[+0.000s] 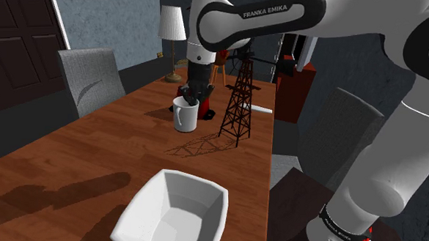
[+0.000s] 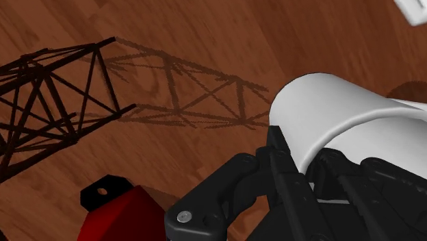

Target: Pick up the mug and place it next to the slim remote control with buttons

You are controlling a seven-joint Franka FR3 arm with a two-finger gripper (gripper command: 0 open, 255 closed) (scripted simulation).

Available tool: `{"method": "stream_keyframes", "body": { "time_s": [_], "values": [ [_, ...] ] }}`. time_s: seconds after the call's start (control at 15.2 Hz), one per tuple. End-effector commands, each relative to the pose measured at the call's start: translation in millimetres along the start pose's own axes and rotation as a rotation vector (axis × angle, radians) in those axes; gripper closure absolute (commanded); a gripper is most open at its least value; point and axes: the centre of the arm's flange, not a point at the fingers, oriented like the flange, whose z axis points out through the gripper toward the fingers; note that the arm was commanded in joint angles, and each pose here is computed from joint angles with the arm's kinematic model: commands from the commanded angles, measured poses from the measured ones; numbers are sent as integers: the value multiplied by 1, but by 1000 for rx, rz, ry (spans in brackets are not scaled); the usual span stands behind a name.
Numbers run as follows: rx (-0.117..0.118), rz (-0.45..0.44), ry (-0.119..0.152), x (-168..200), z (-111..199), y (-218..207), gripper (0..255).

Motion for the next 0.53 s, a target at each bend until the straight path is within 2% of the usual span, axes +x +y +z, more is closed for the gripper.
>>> {"method": "stream_keyframes", "body": {
  "time_s": [0.0, 0.46],
  "values": [
    [0, -1, 0, 6, -3, 25, 255],
    [0, -1, 0, 24, -9, 115, 255]
  ]
}}
